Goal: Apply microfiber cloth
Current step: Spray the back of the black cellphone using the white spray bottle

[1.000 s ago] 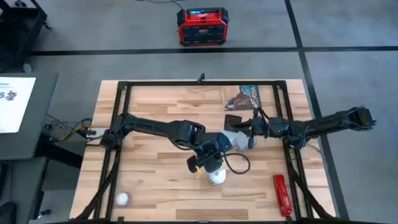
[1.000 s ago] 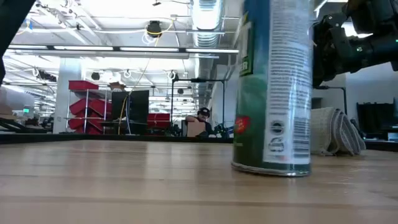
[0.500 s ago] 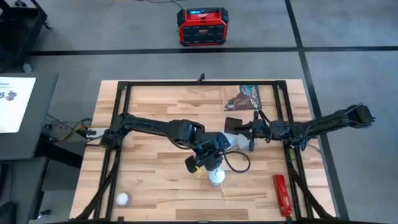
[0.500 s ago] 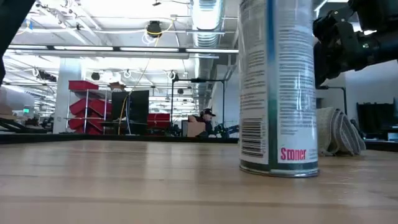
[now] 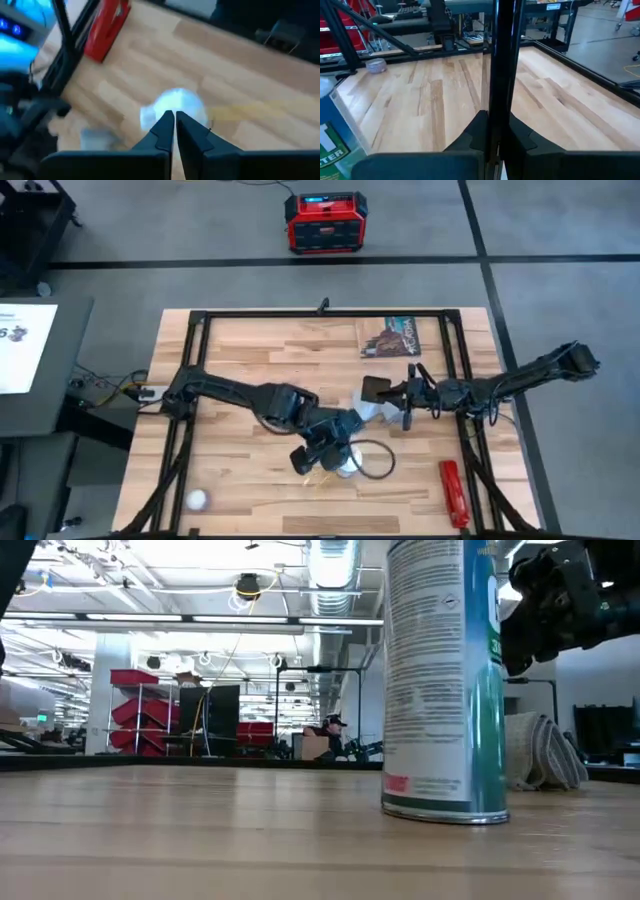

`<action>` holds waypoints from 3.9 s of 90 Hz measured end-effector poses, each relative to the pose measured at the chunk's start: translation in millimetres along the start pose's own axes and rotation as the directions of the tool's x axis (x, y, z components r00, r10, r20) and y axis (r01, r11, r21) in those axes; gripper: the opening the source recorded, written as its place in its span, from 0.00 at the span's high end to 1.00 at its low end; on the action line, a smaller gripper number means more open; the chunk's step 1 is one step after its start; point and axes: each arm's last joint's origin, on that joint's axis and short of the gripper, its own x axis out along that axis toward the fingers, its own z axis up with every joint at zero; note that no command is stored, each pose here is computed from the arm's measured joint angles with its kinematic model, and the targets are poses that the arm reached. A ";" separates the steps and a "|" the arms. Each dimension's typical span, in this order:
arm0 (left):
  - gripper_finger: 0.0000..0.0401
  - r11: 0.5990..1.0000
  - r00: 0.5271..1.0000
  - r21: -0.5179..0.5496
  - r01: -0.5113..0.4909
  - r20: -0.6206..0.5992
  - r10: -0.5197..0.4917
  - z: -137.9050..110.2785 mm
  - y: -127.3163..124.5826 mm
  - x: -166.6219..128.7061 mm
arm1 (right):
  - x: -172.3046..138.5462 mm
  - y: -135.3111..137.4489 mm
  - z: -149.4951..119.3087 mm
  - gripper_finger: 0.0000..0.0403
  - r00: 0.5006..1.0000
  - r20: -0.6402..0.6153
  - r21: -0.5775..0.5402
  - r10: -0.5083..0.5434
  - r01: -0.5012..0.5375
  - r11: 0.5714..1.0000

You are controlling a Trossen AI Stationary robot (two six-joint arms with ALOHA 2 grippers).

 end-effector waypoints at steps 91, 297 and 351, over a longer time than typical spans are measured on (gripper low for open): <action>1.00 0.978 0.998 -0.208 -0.016 0.052 0.027 -10.3 -3.8 41.1 | -1.7 3.2 -2.6 0.97 1.000 -0.018 0.002 -0.016 0.016 1.000; 1.00 0.906 0.950 -0.358 -0.226 -0.288 0.123 -4.4 -42.1 23.8 | -1.6 9.1 4.2 0.97 1.000 -0.008 0.001 0.016 -0.016 1.000; 1.00 0.897 0.906 -0.327 -0.296 -0.393 0.156 -23.3 -28.2 20.5 | -1.6 8.9 3.3 0.97 1.000 -0.016 -0.001 0.015 -0.015 1.000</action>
